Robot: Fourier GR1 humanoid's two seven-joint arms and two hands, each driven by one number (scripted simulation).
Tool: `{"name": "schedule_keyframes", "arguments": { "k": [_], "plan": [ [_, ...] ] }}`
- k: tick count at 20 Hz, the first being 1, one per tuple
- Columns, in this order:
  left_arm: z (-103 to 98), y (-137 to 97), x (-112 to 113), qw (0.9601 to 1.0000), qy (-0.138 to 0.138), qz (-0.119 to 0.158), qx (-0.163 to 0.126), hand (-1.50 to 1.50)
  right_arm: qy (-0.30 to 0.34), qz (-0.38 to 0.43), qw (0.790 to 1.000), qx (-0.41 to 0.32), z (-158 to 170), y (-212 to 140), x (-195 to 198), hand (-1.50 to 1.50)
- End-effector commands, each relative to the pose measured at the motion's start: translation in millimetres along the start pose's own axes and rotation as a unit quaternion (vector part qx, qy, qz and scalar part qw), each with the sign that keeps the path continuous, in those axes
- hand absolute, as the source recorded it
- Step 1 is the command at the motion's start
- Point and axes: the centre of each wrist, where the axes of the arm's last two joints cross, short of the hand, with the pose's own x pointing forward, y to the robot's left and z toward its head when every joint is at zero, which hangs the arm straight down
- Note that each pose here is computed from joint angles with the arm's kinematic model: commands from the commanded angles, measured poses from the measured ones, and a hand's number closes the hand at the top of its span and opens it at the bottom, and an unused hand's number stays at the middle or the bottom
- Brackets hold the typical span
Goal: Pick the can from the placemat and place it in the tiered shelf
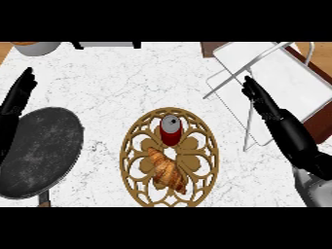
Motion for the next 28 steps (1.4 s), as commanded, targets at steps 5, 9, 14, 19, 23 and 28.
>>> {"name": "schedule_keyframes", "arguments": {
  "k": [5, 9, 14, 19, 23, 28],
  "plan": [
    [54.9, -44.6, -63.3, 0.9547, 0.259, 0.146, 0.016, 0.0, -0.021, 0.055, 0.99, -0.128, -21.4, -54.3, 25.0, 1.5],
    [57.1, -67.3, -66.6, 0.9213, 0.327, 0.21, -0.006, 0.0, 0.202, 0.144, 0.951, -0.182, 2.7, -78.9, -18.7, 1.5],
    [44.3, -75.9, -74.0, 0.9096, 0.347, 0.228, -0.011, 0.0, 0.164, 0.085, 0.975, -0.126, -3.7, -70.9, -51.8, -1.5],
    [57.0, -89.2, -69.6, 0.9069, 0.357, 0.223, -0.01, 0.0, 0.143, 0.092, 0.985, -0.007, -11.1, -93.8, -13.8, -1.5],
    [53.8, -70.5, -75.9, 0.9085, 0.357, 0.217, -0.009, 0.0, 0.16, 0.113, 0.979, 0.051, -41.5, -71.5, 52.6, -1.5],
    [53.5, -69.4, -85.7, 0.9064, 0.359, 0.222, -0.013, 0.0, 0.2, 0.158, 0.962, 0.098, -54.7, -27.3, 71.6, -1.5]
  ]
}}
